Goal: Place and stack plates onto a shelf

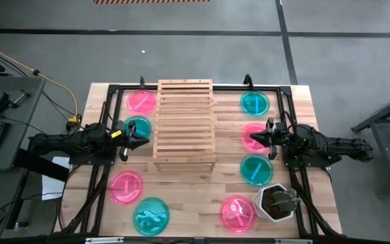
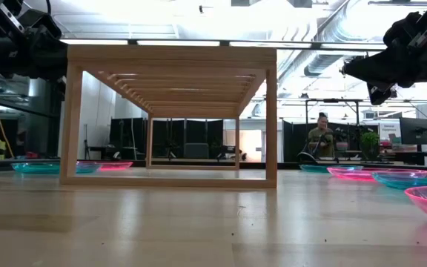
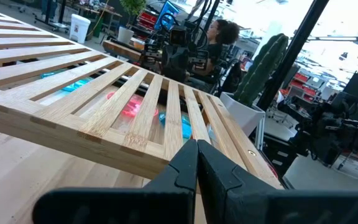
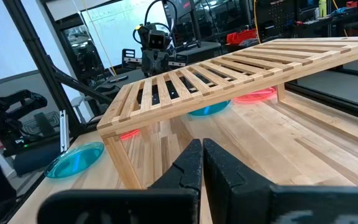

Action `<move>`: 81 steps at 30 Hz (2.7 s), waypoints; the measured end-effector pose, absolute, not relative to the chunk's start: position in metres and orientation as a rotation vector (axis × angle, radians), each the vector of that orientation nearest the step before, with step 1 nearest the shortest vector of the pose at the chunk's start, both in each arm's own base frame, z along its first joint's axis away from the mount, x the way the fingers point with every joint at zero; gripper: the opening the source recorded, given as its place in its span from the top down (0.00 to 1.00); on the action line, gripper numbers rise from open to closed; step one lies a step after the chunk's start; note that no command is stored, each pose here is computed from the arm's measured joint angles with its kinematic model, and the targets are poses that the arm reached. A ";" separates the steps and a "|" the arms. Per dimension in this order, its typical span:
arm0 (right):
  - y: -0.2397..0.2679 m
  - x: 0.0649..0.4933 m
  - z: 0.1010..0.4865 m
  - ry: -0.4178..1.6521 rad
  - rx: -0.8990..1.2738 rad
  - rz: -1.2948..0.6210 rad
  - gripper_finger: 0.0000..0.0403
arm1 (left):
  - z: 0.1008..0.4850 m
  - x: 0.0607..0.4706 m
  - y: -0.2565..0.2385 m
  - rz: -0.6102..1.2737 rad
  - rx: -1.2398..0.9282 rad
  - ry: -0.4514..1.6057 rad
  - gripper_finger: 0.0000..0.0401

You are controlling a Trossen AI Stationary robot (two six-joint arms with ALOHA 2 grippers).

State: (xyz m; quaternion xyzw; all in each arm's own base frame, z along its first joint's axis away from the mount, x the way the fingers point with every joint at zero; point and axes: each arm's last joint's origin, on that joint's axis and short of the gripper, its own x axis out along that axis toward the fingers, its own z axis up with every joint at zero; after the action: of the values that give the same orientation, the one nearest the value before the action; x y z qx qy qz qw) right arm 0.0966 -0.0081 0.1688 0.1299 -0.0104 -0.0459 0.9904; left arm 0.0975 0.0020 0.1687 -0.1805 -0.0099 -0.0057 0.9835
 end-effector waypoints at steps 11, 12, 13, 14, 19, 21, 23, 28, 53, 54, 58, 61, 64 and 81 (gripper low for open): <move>-0.008 0.097 0.169 -0.020 0.261 -0.092 1.00 | 0.169 0.098 0.002 -0.012 -0.363 -0.020 1.00; -0.008 0.097 0.169 -0.020 0.261 -0.092 1.00 | 0.169 0.098 0.002 -0.011 -0.363 -0.020 1.00; -0.008 0.097 0.169 -0.020 0.261 -0.092 1.00 | 0.169 0.098 0.002 -0.012 -0.363 -0.020 1.00; -0.008 0.097 0.169 -0.021 0.261 -0.092 1.00 | 0.169 0.098 0.002 -0.011 -0.363 -0.020 1.00; -0.008 0.097 0.169 -0.021 0.261 -0.092 1.00 | 0.169 0.098 0.002 -0.012 -0.363 -0.020 1.00; -0.008 0.097 0.169 -0.020 0.261 -0.092 1.00 | 0.169 0.098 0.002 -0.012 -0.363 -0.020 1.00; -0.008 0.097 0.169 -0.021 0.261 -0.092 1.00 | 0.169 0.098 0.002 -0.012 -0.363 -0.020 1.00; -0.008 0.097 0.169 -0.020 0.261 -0.092 1.00 | 0.169 0.098 0.002 -0.011 -0.363 -0.020 1.00; -0.016 0.082 0.216 -0.631 0.648 -0.216 1.00 | 0.169 0.098 0.002 -0.012 -0.363 -0.020 1.00; -0.017 0.078 0.220 -0.704 0.696 -0.253 1.00 | 0.169 0.098 0.002 -0.012 -0.363 -0.020 1.00; -0.022 0.072 0.224 -0.870 0.908 -0.370 1.00 | 0.169 0.098 0.002 -0.012 -0.363 -0.020 1.00; -0.024 0.078 0.232 -0.817 0.997 -0.460 0.99 | 0.169 0.098 0.002 -0.012 -0.363 -0.020 1.00; -0.026 0.092 0.245 -0.584 0.929 -0.599 0.93 | 0.169 0.098 0.002 -0.012 -0.363 -0.020 1.00; -0.072 0.118 0.175 0.140 1.356 -1.493 0.47 | 0.169 0.098 0.002 -0.012 -0.363 -0.020 1.00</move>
State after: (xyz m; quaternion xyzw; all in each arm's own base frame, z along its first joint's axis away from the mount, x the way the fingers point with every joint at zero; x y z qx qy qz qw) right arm 0.1179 -0.0717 0.1754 0.5683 0.0587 -0.6258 0.5310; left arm 0.0975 0.0020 0.1687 -0.1805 -0.0098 -0.0059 0.9835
